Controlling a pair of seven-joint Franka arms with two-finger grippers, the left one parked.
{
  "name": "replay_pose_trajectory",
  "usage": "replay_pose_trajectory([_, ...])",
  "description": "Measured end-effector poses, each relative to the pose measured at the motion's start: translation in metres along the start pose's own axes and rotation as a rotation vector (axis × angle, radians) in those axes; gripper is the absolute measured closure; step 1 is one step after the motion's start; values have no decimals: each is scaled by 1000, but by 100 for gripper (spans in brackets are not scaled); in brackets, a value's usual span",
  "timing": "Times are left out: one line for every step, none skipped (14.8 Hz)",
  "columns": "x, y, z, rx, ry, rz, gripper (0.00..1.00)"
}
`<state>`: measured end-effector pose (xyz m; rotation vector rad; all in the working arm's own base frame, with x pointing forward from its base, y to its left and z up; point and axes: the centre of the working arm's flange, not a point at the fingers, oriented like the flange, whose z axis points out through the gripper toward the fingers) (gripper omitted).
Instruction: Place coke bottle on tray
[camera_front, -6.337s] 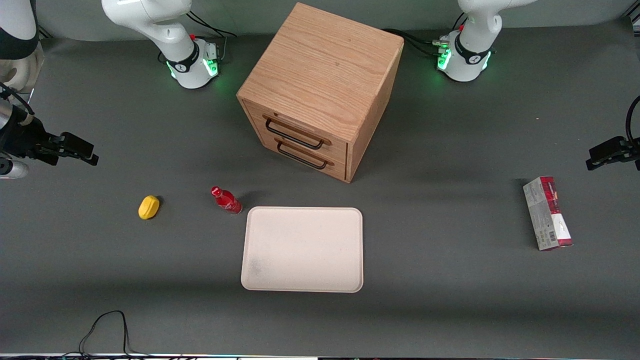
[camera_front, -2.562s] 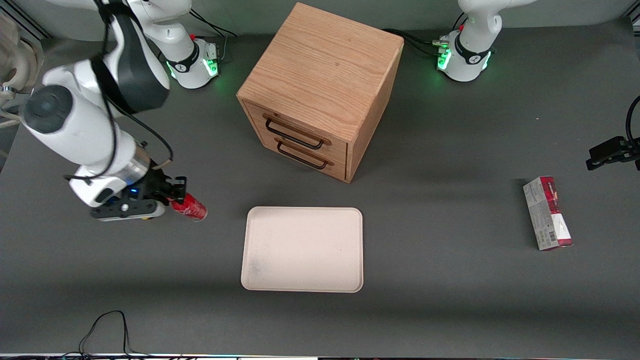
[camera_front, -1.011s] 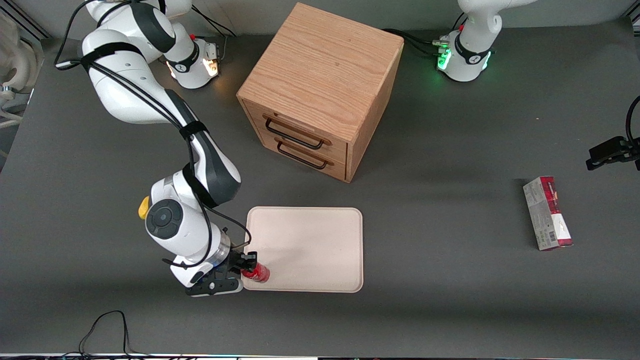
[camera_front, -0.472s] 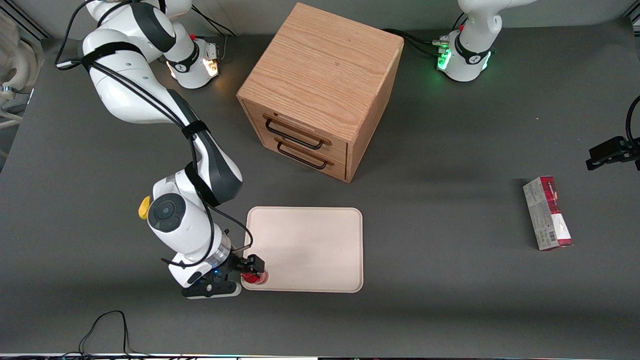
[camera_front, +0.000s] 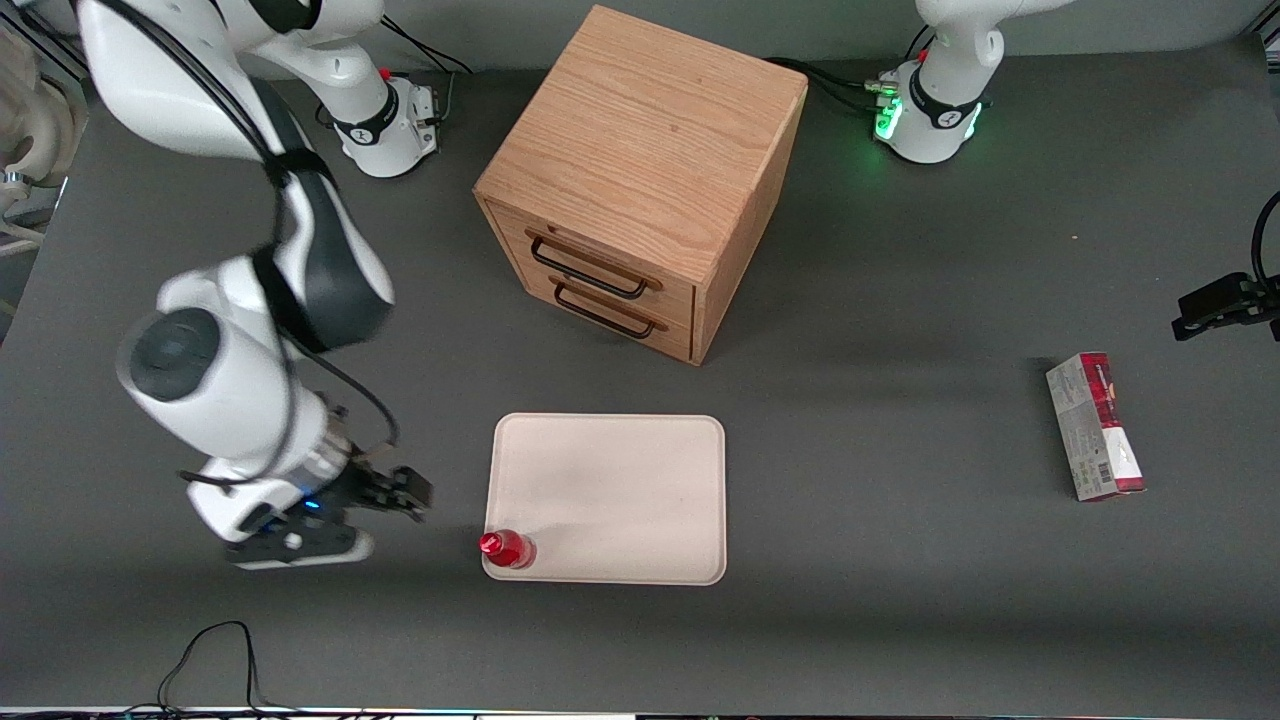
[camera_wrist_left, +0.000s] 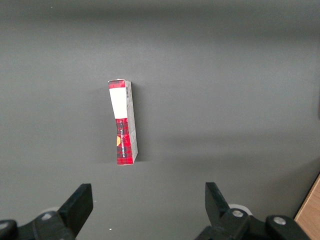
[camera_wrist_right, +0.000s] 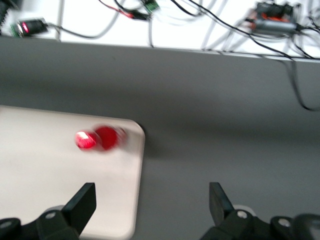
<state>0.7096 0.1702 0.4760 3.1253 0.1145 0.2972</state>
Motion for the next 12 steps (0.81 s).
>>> replay_pose_trajectory([-12,26,-15,-8,-36,-7,0])
replay_pose_trajectory([-24,50,-31,-19,-71,-8,0])
replay_pose_trajectory([-37,70,-47,-28,-101,0,0])
replay_pose_trajectory([-49,88,-63,-29,-123,11,0])
replay_pose_trajectory([-62,105,-79,-19,-137,23,0])
replay_pose_trajectory([-74,124,-94,-6,-141,39,0])
replay_pose_trajectory([-85,142,-108,3,-135,60,0])
replay_pose_trajectory([-97,159,-120,10,-129,82,0])
replay_pose_trajectory([-107,172,-128,15,-125,100,0])
replay_pose_trajectory([-114,179,-132,18,-124,112,0])
replay_pose_trajectory([-119,182,-134,21,-124,116,0])
replay_pose_trajectory([-121,181,-133,22,-127,116,0])
